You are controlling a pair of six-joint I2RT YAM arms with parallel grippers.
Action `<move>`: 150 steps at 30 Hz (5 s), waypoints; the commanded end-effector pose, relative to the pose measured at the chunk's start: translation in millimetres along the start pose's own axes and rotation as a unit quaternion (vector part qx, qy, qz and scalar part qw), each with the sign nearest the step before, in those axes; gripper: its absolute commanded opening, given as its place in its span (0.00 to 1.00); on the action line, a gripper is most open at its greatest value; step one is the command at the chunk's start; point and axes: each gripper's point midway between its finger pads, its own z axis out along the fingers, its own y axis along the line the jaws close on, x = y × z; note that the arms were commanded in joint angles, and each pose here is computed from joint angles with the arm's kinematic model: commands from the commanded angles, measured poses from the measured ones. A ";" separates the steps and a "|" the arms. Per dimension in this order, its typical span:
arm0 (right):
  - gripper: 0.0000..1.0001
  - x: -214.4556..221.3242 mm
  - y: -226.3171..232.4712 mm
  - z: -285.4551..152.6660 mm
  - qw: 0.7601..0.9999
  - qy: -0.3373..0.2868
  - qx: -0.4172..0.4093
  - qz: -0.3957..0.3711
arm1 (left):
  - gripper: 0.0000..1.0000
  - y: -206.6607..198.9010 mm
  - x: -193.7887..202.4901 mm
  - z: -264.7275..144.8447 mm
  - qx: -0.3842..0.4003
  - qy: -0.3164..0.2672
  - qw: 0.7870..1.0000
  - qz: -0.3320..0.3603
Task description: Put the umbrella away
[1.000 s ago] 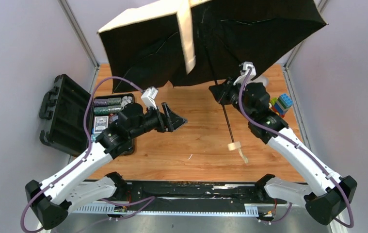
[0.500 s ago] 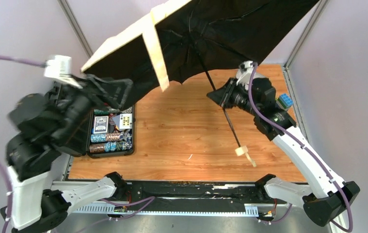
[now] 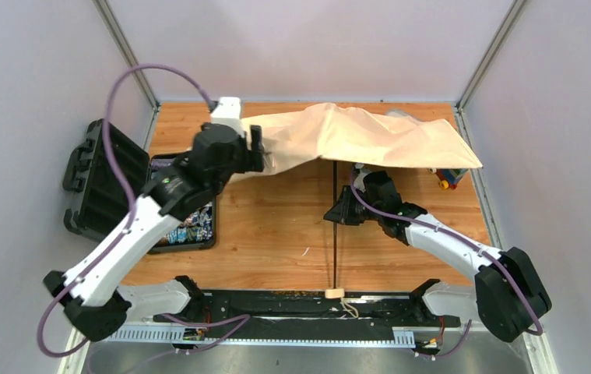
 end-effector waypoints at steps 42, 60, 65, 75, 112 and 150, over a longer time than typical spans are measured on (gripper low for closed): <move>0.00 -35.4 129.4 -101.4 0.983 0.005 -0.147 0.110 | 0.81 -14.4 -128.6 -145.6 0.211 -0.131 0.962 -0.112; 0.00 78.6 -4.7 7.3 0.984 0.136 -0.013 0.118 | 0.78 6.8 45.6 70.9 0.038 0.034 0.997 -0.054; 0.09 81.7 -14.9 8.6 0.985 0.145 0.015 0.095 | 0.76 -1.1 110.9 97.2 0.054 0.095 0.991 -0.078; 0.68 0.6 75.3 -79.4 0.998 0.045 -0.042 -0.013 | 0.78 5.0 49.2 53.8 0.046 0.064 0.995 -0.066; 0.62 -93.5 -23.2 21.1 0.976 -0.098 0.141 -0.130 | 0.77 -7.5 181.2 155.9 0.044 0.208 0.973 -0.090; 0.85 -114.4 -133.0 19.8 0.995 -0.015 0.095 0.031 | 0.76 15.4 266.0 218.5 0.034 0.318 0.944 -0.081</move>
